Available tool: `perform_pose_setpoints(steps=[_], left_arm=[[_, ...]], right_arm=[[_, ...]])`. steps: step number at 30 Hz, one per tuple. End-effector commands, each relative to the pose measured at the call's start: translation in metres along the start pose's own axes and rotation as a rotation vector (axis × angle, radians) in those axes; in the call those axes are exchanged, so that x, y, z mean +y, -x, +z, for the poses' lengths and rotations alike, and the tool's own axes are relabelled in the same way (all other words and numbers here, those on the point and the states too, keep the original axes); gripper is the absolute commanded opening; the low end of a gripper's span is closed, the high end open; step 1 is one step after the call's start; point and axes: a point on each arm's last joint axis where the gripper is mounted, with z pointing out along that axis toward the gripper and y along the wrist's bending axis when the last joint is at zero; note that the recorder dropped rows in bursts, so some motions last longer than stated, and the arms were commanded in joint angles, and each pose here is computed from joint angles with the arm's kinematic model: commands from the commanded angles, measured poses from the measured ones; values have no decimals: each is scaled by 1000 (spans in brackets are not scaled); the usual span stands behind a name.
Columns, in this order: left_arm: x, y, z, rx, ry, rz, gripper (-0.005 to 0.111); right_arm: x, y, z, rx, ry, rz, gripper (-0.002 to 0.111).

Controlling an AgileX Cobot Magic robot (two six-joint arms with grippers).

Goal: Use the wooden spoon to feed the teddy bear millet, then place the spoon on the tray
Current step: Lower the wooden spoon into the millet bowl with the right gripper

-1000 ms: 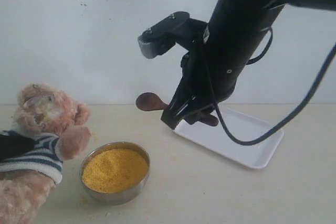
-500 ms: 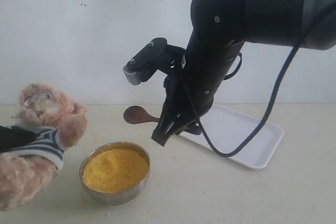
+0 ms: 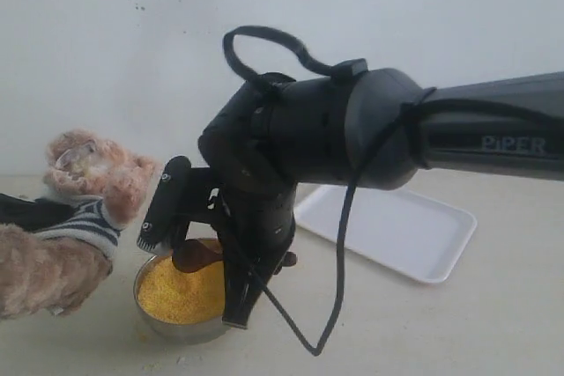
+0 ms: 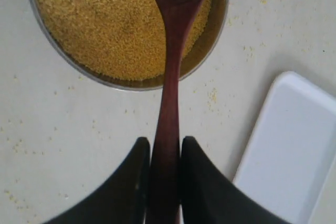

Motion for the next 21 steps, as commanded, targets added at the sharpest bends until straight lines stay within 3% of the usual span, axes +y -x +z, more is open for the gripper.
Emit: perform_pose_setpoints(steps=[1, 6, 13, 21], left_arm=[[-6, 2, -1, -5, -44, -6, 4], [-7, 1, -1, 0, -56, -6, 4], [-7, 1, -1, 0, -56, -6, 4], [-7, 1, -1, 0, -56, -6, 4]], right_arm=[[5, 8, -5, -18, -38, 17, 0], [7, -1, 6, 106, -47, 10, 0], [11, 5, 9, 51, -16, 38, 0], [22, 8, 8, 24, 109, 26, 0]])
